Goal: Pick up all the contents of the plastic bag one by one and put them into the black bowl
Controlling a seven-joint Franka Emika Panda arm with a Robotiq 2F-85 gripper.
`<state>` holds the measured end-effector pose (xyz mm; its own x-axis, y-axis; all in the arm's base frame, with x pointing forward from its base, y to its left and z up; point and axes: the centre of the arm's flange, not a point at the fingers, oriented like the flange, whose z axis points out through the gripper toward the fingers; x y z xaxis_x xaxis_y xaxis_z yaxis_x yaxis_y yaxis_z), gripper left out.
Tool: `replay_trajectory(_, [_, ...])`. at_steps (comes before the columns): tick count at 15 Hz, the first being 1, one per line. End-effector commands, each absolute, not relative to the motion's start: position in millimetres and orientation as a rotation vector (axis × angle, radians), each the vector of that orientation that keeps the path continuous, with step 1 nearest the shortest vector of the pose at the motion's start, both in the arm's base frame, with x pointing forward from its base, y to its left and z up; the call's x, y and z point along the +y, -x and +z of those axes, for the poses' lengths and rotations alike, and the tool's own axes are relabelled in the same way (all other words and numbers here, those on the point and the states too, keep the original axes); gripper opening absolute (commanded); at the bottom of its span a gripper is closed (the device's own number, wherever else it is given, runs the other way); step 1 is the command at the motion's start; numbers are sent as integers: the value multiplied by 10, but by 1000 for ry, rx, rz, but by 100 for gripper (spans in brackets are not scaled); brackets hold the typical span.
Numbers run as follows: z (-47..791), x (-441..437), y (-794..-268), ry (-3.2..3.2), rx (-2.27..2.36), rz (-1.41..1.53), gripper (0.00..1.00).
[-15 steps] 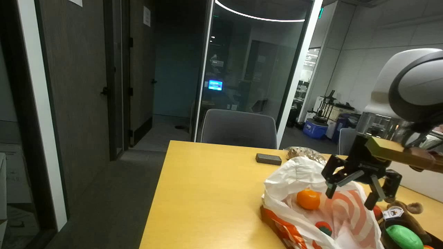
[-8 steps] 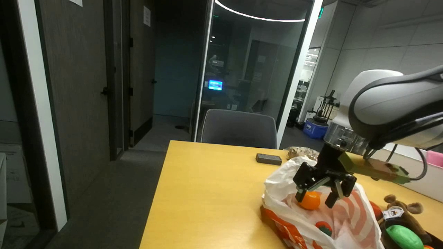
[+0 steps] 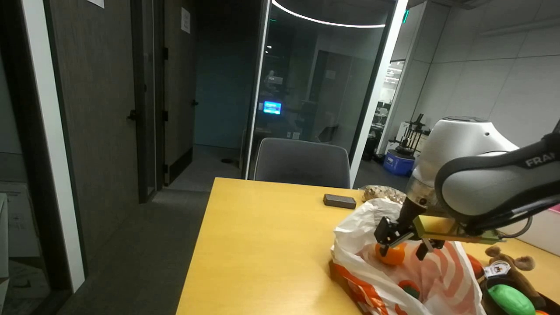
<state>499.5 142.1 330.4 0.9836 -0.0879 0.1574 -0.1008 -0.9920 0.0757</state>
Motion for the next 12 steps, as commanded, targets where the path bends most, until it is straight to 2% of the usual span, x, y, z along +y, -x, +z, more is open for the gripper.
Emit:
replay_trajectory(1, [3182, 1444, -5165, -3000, -285, 332, 100])
replay_trajectory(12, [2973, 1090, -5616, -2952, -481, 453, 100])
